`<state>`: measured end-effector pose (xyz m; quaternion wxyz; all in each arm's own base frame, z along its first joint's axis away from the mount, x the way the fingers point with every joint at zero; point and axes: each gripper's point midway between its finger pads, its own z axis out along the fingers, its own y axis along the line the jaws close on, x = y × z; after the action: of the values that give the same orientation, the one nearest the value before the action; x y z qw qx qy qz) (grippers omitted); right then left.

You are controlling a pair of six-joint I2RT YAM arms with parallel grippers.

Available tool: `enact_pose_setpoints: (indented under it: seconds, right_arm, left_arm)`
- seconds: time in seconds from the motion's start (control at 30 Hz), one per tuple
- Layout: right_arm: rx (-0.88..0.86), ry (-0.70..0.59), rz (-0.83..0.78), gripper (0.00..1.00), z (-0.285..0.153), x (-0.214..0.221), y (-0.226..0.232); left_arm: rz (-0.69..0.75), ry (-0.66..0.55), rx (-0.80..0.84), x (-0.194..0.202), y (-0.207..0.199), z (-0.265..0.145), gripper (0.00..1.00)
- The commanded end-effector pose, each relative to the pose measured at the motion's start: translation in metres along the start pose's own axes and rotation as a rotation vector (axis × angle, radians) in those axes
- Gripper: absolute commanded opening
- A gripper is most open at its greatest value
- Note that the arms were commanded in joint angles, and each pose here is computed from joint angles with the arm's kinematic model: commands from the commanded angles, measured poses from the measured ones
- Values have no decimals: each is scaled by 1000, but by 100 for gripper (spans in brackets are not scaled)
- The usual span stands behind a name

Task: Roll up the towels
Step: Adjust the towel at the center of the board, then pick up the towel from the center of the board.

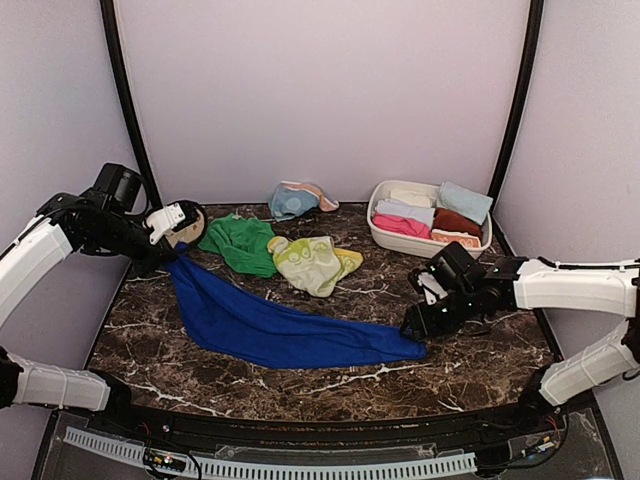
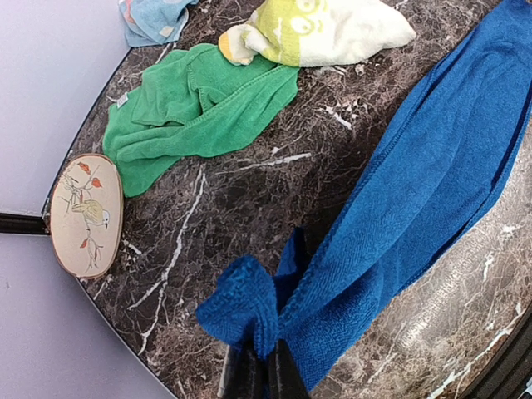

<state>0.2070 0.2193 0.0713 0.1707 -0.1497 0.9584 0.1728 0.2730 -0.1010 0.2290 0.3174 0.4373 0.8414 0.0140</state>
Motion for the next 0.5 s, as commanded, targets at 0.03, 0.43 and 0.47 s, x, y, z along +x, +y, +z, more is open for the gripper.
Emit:
enact_pose_setpoints:
  seconds: [0.03,0.43,0.47]
  right_arm:
    - [-19,-74,5,63,-7,-56,0]
    - [31,142,-79,52,50,-28,-8]
    - [34,148,-80,50,50,-24,-10]
  left_arm:
    - [-8,8,34,5,-6,7,0]
    - [-5,26,33,10,-6,14,0]
    - [-7,28,35,10,-6,15,0]
